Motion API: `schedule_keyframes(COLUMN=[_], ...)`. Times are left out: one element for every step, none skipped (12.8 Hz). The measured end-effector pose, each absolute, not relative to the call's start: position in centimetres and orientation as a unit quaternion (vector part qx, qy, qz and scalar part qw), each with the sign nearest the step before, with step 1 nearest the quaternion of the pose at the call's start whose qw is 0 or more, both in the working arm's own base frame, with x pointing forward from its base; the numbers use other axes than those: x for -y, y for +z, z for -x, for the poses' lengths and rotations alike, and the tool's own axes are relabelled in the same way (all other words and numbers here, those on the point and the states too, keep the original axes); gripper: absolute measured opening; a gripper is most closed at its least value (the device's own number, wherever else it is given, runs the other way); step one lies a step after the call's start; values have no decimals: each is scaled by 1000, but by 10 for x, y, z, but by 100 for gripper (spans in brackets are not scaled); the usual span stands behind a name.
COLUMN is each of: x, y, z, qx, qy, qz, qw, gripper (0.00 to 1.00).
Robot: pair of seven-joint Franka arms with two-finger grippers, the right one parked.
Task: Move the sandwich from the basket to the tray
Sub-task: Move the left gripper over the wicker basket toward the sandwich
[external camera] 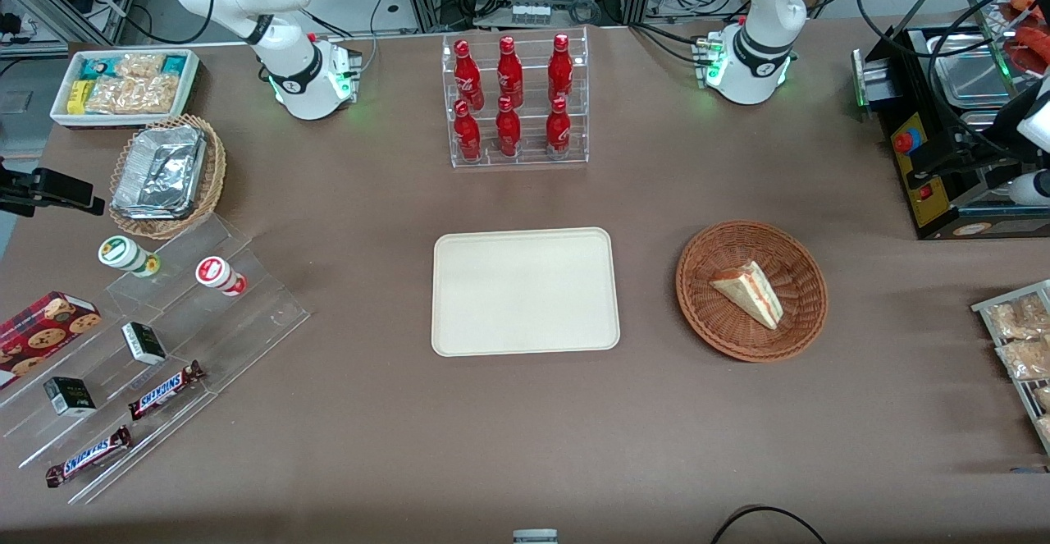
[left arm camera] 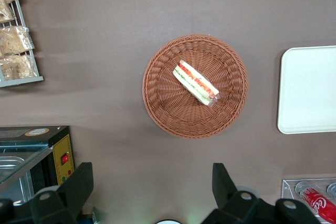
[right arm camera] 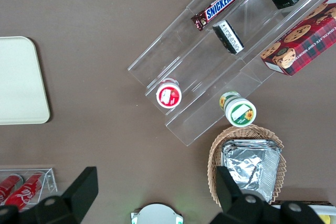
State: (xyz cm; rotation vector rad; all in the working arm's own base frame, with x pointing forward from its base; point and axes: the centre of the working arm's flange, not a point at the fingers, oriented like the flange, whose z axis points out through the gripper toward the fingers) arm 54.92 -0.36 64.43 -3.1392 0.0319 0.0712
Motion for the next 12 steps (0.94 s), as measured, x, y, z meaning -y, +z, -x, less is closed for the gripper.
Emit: schedule_keyframes(x=[4, 4, 5, 8, 12, 17, 21, 24, 30, 37, 44, 52], y=[645, 645, 645, 644, 643, 638, 630, 617, 597, 572, 546, 520], z=[-549, -549, -549, -549, -550, -551, -554, -559, -565, -571, -576, -578], qx=[-10, -11, -12, -14, -18, -22, -21, -16, -12, -4, 7, 17], qy=[22, 23, 23, 23, 25, 28, 31, 30, 28, 23, 17, 12], qz=[1000, 1000, 1000, 1000, 1000, 999, 999, 999, 1000, 1000, 1000, 1000], qw=[1, 1, 1, 1, 1, 1, 1, 1, 0, 0, 0, -1], gripper=[100, 100, 100, 100, 100, 100, 100, 100, 100, 100, 100, 100])
